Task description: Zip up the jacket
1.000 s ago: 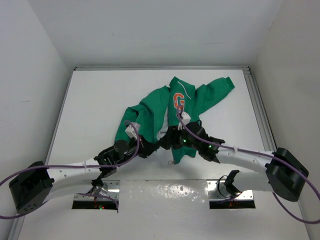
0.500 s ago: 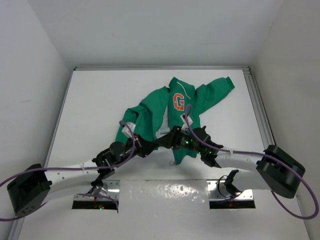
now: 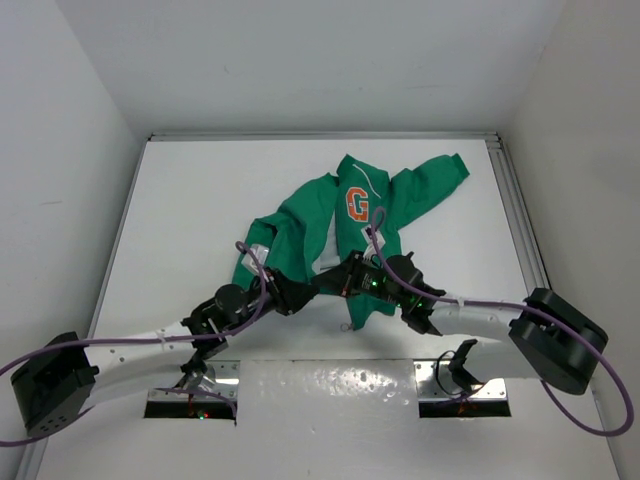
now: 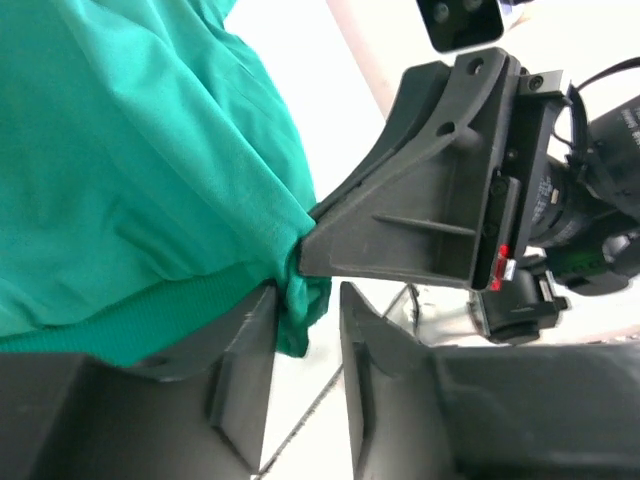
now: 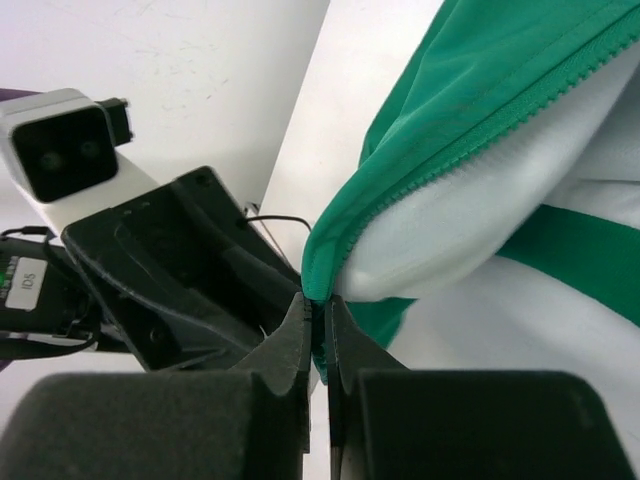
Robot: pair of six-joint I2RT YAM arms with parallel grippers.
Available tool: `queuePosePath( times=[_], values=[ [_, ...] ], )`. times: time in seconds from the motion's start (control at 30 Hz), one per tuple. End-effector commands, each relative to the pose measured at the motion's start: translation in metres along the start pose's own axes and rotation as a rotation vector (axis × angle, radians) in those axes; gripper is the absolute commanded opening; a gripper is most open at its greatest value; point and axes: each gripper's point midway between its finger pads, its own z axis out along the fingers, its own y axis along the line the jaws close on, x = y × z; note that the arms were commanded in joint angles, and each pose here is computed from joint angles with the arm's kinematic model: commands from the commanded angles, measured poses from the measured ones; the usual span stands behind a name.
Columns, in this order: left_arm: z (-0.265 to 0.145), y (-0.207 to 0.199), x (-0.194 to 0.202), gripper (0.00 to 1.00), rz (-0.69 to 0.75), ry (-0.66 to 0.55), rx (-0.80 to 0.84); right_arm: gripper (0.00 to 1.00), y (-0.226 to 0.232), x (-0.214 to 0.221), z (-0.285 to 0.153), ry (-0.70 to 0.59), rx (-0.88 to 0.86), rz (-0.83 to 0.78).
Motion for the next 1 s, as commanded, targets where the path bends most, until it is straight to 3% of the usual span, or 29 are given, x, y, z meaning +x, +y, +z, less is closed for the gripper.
queuePosePath(
  times=[0.0, 0.07, 0.3, 0.67, 0.97],
  values=[
    [-0.005, -0.014, -0.002, 0.34, -0.002, -0.005, 0.072, 0.00, 0.032, -0.015, 0.000, -0.043, -0.103, -0.037],
    [-0.008, -0.013, -0.005, 0.42, -0.008, -0.021, 0.074, 0.00, 0.027, -0.012, 0.002, -0.013, -0.063, -0.061],
    [-0.011, -0.014, -0.007, 0.41, -0.004, -0.031, 0.078, 0.00, 0.012, -0.002, -0.003, 0.139, 0.102, -0.171],
    [-0.010, -0.017, -0.007, 0.34, 0.023, -0.023, 0.094, 0.00, 0.021, 0.000, -0.005, 0.252, 0.093, -0.194],
    [-0.005, -0.016, -0.003, 0.30, 0.042, 0.002, 0.088, 0.00, 0.027, 0.000, -0.006, 0.268, 0.054, -0.188]
  ],
)
